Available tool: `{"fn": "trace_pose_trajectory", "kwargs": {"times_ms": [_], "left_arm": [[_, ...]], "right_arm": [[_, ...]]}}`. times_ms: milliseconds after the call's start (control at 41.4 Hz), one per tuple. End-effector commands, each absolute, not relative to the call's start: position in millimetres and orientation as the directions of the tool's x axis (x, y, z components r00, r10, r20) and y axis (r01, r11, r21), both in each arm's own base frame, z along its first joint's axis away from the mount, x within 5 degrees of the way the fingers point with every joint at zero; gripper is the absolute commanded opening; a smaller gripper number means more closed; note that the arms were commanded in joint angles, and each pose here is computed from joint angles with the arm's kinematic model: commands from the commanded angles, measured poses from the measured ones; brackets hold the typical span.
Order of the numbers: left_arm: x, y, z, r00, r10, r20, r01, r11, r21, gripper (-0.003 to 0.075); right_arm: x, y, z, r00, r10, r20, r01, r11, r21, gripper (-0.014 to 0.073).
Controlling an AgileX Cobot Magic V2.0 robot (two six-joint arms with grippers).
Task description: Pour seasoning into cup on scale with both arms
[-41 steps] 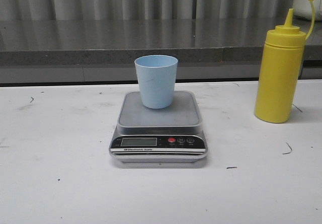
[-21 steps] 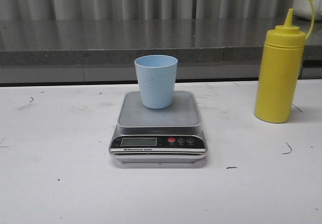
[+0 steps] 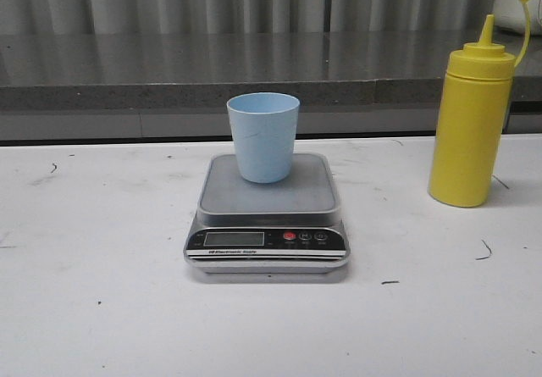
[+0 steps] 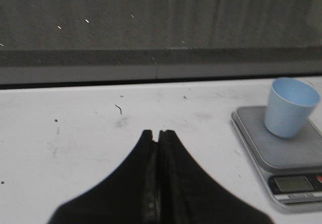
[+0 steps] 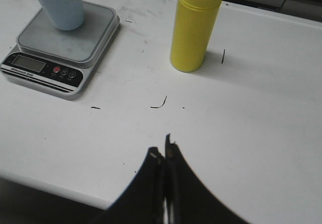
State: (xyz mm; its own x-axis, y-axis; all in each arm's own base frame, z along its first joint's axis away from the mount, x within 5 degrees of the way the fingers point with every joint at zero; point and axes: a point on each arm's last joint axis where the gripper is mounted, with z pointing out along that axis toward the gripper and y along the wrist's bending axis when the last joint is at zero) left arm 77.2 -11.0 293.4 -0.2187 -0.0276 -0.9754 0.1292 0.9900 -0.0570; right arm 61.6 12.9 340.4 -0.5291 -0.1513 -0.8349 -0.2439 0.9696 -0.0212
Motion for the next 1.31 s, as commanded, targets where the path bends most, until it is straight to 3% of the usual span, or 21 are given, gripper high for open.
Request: {"fn": "trace_pose_trajectory", "kwargs": {"times_ms": [0,435,1281], "left_arm": [[69,-6,292,-0.008,-0.075,-0.997,0.09,0.993,-0.076,-0.002],[56,1,213,0.156,-0.116,-0.981,0.006,0.993,-0.116,-0.002],[54,1,213,0.161,-0.116,-0.98,0.007,0.993,-0.116,-0.002]], "right_arm": [[63,13,354,-0.457,-0.144,-0.878,-0.247,0.968,-0.03,-0.0069],[63,13,354,-0.457,-0.144,-0.878,-0.247,0.968,-0.03,-0.0069],[63,13,354,-0.46,-0.144,-0.876,-0.247,0.969,-0.03,-0.0069]]}}
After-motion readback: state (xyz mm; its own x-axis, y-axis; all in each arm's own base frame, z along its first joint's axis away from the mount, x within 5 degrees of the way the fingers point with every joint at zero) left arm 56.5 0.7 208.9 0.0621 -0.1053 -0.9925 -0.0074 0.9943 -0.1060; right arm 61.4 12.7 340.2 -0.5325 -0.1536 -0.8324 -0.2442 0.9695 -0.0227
